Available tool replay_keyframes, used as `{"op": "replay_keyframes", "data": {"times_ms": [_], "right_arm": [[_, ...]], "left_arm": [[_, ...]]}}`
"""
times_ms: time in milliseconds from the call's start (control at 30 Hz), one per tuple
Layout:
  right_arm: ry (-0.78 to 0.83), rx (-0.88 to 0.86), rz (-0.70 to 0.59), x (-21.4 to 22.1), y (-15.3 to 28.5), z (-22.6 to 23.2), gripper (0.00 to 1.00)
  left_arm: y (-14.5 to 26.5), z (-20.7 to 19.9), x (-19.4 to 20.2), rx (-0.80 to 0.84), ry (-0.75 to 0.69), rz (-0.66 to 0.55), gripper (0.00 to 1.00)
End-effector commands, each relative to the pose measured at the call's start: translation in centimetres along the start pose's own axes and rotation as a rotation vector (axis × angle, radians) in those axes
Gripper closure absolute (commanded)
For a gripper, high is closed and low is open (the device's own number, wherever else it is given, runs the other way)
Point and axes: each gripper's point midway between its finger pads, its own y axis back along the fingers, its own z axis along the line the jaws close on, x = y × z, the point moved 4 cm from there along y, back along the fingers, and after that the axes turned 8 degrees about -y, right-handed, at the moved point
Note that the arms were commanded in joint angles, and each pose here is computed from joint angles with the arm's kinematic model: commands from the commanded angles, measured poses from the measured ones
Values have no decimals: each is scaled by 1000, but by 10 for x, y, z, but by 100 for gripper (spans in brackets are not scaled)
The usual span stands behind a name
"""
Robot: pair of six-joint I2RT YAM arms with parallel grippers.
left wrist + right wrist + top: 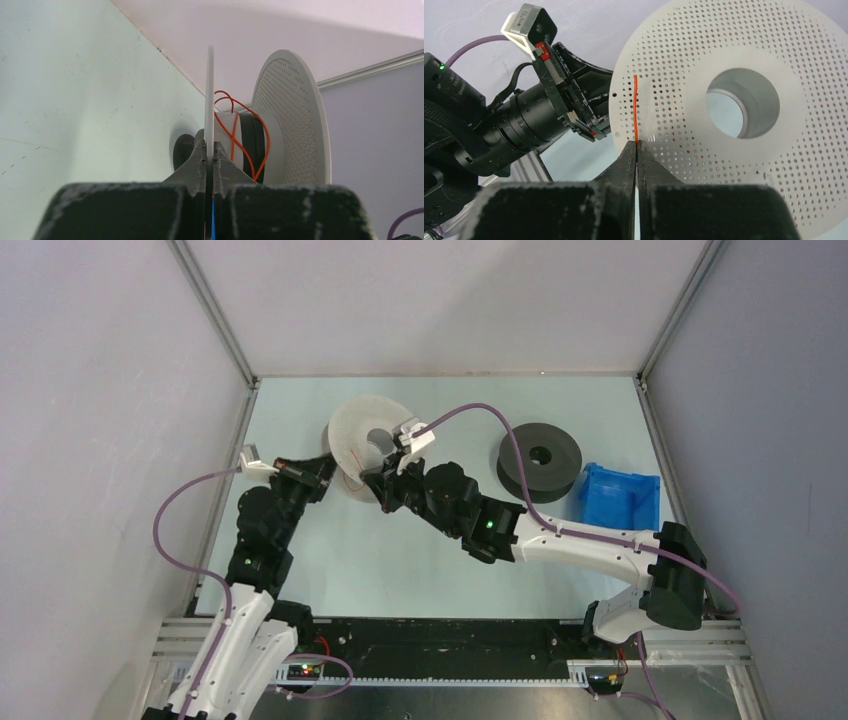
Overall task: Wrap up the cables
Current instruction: Wrap the cable around the cable reel.
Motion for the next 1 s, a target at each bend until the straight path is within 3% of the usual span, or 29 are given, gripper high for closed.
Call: {"op": "replay_keyframes", "data": {"times_ms": [0,567,967], "right_arm": [[-43,28,-26,-14,5,1,100],[-269,81,-40,3,15,-46,100],[-366,75,-43,15,14,-51,100]], "left_arm": [[6,-29,-26,101,67,-126,100],[22,-33,-44,145,298,-255,100],[26,-36,-53,186,335,-320,100]]}}
